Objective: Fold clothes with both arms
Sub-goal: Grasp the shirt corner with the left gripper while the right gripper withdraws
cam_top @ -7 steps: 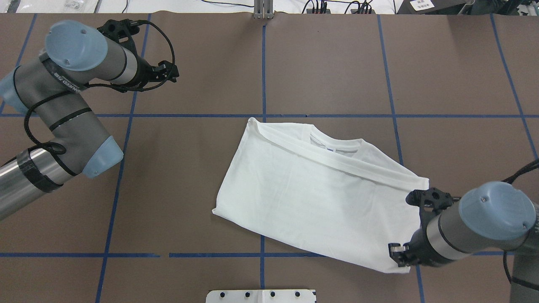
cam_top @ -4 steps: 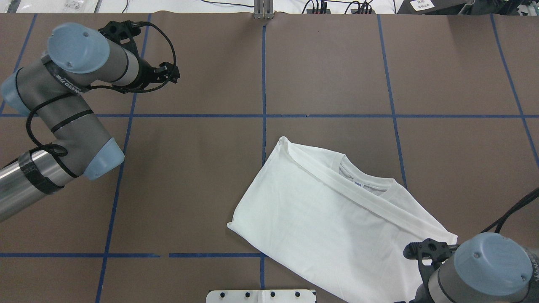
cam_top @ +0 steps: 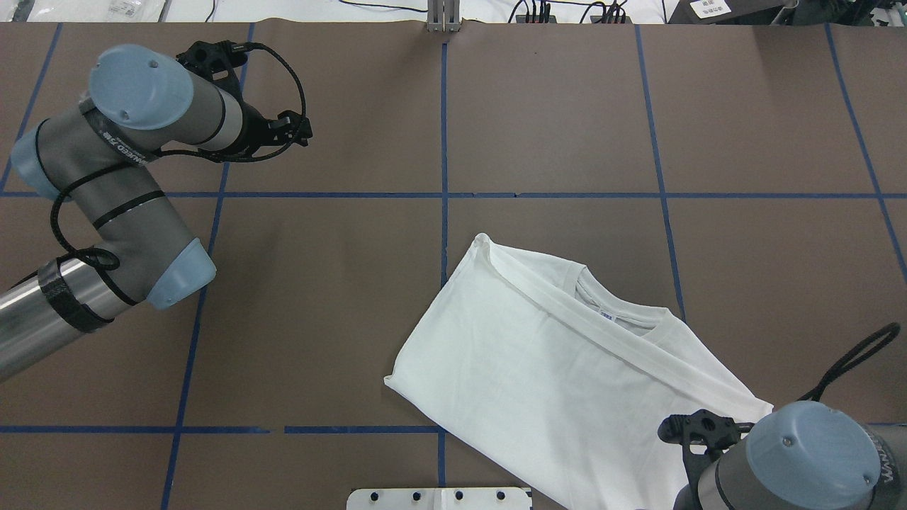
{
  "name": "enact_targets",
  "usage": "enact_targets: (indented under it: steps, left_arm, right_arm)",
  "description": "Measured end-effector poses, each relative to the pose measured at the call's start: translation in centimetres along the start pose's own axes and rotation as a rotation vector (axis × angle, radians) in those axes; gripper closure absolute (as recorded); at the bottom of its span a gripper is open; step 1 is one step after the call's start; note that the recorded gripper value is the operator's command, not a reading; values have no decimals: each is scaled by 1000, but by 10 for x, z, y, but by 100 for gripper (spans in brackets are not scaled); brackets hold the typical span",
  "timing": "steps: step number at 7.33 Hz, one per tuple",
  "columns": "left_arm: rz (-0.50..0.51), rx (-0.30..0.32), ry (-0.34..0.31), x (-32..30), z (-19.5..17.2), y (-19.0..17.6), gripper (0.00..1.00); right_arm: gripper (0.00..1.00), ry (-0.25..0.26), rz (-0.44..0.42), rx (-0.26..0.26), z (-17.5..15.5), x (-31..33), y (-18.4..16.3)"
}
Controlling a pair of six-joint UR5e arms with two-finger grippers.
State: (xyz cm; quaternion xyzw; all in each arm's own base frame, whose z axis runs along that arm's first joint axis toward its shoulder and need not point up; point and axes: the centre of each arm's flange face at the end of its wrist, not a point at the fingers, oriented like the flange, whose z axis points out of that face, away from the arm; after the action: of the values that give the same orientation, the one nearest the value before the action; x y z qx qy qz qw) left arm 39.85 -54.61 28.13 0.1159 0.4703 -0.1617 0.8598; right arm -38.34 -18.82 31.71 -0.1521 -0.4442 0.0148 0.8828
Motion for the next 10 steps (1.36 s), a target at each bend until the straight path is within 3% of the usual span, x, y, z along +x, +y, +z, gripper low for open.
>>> enact_targets:
  steps: [2, 4, 5, 7, 8, 10]
  left_arm:
    - [-94, -128, 57, 30, -1, 69, 1]
    - [-249, -256, 74, 67, 7, 176, 1]
    - [-297, -305, 64, 76, 8, 227, 1]
    - [-359, -391, 10, 78, 18, 307, 1]
    - [-374, -411, -9, 78, 21, 330, 1]
    - [-385, -406, -26, 75, 28, 334, 2]
  right_arm:
    - [0, -152, 59, 156, -79, -22, -59]
    - [0, -264, 101, 260, -153, -27, -101]
    - [0, -288, 114, 283, -172, -26, -113]
    - [0, -290, 129, 302, -179, -24, -130]
    - [0, -291, 129, 307, -179, -27, -134]
    - [0, -293, 129, 312, -178, -30, -138]
